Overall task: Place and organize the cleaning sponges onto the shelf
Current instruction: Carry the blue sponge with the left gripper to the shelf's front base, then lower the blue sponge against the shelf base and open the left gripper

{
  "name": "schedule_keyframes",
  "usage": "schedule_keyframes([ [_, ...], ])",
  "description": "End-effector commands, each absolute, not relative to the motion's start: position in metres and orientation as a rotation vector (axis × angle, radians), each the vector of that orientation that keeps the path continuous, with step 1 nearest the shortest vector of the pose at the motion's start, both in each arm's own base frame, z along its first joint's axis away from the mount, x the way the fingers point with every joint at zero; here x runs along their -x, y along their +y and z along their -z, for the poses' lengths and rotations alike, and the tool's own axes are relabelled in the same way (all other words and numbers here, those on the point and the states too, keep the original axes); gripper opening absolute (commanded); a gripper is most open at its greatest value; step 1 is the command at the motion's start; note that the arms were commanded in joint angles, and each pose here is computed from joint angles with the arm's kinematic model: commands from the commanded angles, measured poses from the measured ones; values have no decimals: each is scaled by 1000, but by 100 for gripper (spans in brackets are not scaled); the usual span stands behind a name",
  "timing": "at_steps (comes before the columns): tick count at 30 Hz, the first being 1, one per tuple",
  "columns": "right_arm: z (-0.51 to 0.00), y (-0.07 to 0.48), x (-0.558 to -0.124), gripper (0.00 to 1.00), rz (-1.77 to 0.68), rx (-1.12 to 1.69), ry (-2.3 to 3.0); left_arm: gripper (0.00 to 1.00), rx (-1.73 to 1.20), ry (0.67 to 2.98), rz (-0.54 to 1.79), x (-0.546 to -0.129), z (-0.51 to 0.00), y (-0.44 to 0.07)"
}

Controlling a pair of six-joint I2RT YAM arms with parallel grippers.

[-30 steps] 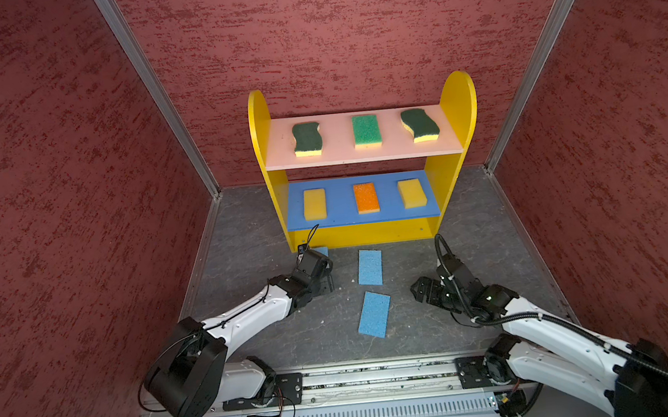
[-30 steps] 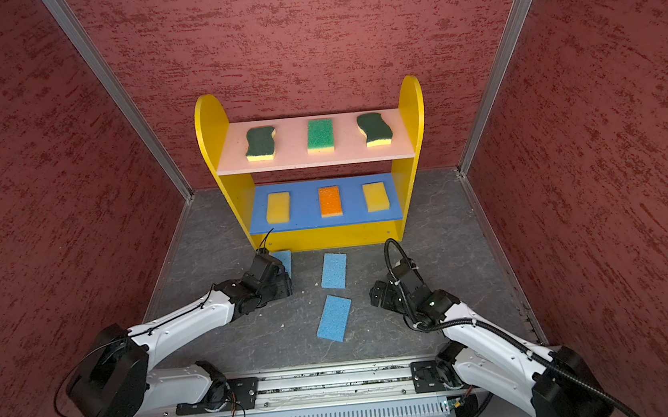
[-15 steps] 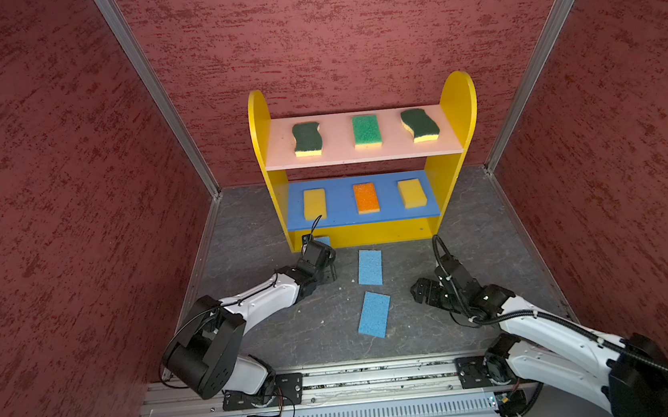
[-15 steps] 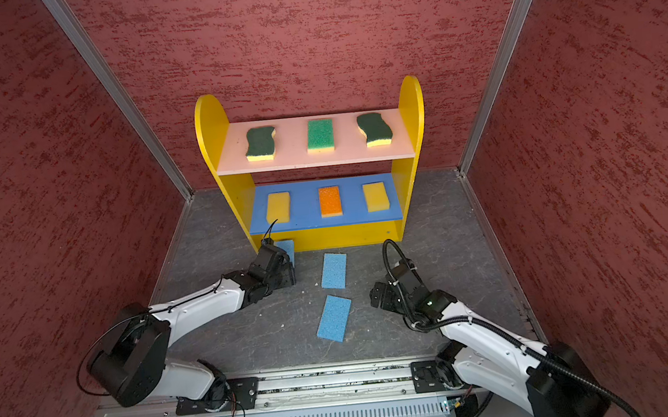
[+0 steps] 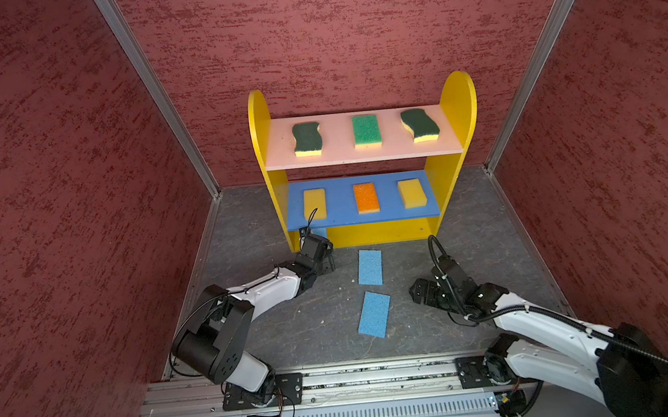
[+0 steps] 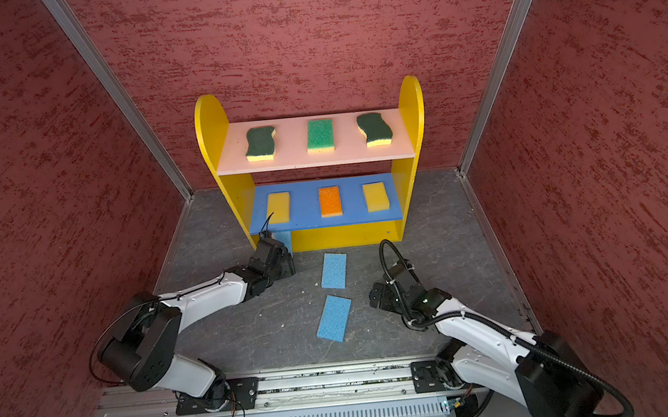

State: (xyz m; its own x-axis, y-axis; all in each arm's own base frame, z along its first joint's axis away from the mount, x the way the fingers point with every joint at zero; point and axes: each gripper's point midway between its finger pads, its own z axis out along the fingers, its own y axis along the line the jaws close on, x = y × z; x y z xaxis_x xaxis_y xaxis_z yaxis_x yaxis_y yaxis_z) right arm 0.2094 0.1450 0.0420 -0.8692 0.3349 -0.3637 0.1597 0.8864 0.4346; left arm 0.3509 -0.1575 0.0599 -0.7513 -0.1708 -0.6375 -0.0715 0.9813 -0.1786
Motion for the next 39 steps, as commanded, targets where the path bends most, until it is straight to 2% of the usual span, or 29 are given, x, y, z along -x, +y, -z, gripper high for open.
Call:
schedule_keyframes([
  [1,-48,145,-217,99,-536,-353,2580,71,156,2367,204,-367,-70,-164],
  [18,-38,148,-216,99,-542,-364,2603,72,198,2329,179,-383,-64,-152],
  [39,-30,149,-215,99,-544,-367,2620,72,188,2324,174,-411,-53,-162],
])
